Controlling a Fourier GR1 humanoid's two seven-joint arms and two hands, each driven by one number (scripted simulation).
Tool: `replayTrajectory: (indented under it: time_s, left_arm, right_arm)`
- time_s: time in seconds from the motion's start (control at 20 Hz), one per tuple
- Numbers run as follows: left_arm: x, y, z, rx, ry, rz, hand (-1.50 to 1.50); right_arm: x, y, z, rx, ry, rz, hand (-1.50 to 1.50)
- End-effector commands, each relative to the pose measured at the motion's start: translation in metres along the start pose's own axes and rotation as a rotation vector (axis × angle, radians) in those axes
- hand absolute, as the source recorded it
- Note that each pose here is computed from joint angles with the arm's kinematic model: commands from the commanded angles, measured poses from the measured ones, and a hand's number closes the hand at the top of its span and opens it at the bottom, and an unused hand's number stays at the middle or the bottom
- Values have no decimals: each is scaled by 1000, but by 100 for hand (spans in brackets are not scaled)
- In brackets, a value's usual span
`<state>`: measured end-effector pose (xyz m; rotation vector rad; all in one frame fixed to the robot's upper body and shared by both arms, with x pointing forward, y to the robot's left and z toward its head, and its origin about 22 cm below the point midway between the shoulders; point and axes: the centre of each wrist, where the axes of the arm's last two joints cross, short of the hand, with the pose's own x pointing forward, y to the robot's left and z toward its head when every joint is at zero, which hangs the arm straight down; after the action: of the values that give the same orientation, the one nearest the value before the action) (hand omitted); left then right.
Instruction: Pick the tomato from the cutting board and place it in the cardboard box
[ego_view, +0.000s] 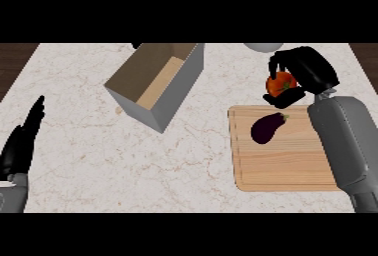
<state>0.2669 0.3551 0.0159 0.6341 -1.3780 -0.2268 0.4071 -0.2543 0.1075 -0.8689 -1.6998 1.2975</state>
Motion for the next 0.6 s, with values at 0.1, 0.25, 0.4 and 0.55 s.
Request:
replayTrajectory:
  time_s: [0.1, 0.25, 0.4, 0.55]
  left_arm:
    - [4, -4, -6, 19, 0, 5, 0]
    - [12, -16, -6, 1, 7, 11, 0]
    - [-1, 1, 12, 1, 7, 1, 0]
    - [-7, 0, -6, 12, 12, 5, 0]
  right_arm:
    - [21, -27, -34, -155, -175, -70, 150]
    - [56, -48, -60, -120, -210, -86, 150]
    - [84, -39, -72, -69, -252, -183, 150]
    - [126, -43, -92, -84, -263, -294, 150]
